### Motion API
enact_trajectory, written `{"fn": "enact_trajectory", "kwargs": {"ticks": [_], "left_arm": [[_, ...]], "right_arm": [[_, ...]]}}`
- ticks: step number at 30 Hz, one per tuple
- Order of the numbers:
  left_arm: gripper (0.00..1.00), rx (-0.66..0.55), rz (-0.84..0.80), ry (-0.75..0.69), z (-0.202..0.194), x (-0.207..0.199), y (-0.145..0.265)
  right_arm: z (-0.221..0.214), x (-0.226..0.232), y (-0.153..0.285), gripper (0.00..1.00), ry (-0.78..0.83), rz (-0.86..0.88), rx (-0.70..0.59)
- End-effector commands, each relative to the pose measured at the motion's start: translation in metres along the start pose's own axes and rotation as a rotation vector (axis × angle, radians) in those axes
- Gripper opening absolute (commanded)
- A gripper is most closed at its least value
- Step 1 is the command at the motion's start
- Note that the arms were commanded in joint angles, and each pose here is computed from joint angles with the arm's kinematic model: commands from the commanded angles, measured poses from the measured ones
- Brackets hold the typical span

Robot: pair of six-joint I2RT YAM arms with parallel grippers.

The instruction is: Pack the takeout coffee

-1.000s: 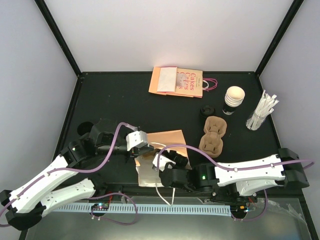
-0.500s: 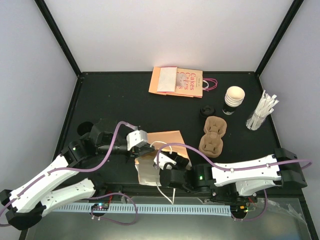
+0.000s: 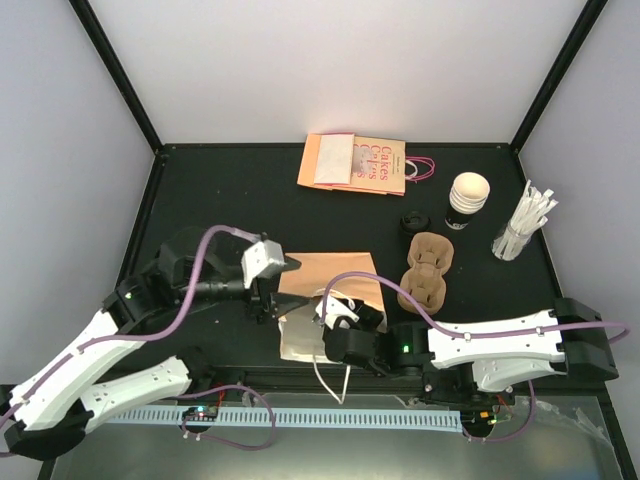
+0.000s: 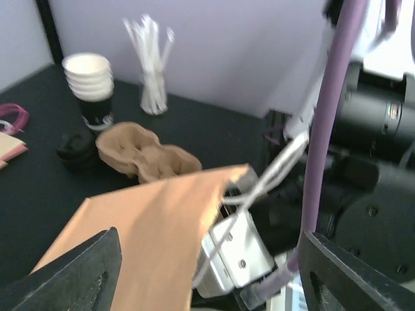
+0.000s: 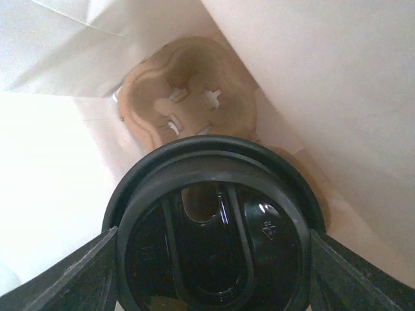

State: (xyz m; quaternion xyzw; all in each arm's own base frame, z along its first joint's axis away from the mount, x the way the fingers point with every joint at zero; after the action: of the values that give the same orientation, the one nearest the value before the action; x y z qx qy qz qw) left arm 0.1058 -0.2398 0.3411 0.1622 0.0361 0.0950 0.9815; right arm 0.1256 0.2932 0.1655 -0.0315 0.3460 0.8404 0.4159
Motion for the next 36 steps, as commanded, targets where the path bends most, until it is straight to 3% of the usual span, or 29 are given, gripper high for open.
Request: {"fn": "enact_trajectory", "kwargs": {"ticks": [1, 7, 13, 23, 26, 36], "left_arm": [[0.81, -0.088, 0.143, 0.066, 0.044, 0.020, 0.030], [0.98, -0.135, 0.365, 0.210, 0.064, 0.079, 0.060], [0.99, -0.002, 0.460, 0.417, 0.016, 0.160, 0.032], [0.98, 0.192, 0.618, 0.584, -0.075, 0.292, -0.024], [0.95, 0.281, 0.586, 0.689, -0.102, 0.318, -0.048], [0.90, 0.327, 0.531, 0.784, -0.146, 0.344, -0.082]], "right_arm": [[0.004, -0.004, 0.002, 0.43, -0.102, 0.006, -0.027], [0.002, -0.011, 0.000, 0.43, -0.131, -0.028, -0.021], [0.001, -0.015, 0.002, 0.43, -0.148, -0.027, -0.030], [0.001, -0.021, 0.002, 0.43, -0.170, -0.003, -0.035], [0.001, -0.023, 0.001, 0.43, -0.174, 0.004, -0.033], [0.006, -0.025, 0.002, 0.42, -0.179, 0.035, -0.044]]}}
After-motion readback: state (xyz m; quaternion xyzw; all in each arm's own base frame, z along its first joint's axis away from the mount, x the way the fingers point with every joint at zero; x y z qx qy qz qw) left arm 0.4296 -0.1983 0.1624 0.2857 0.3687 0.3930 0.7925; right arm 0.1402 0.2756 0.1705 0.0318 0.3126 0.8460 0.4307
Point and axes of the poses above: each gripper's point midway between its finger pads, its own y axis back along the fingers, its own x axis along the line the jaws close on, z = x × y, the point moved 1 cm from there along y, back along the fingers, and after that the axes turned 7 degrees about -y, right-handed, at the moved point
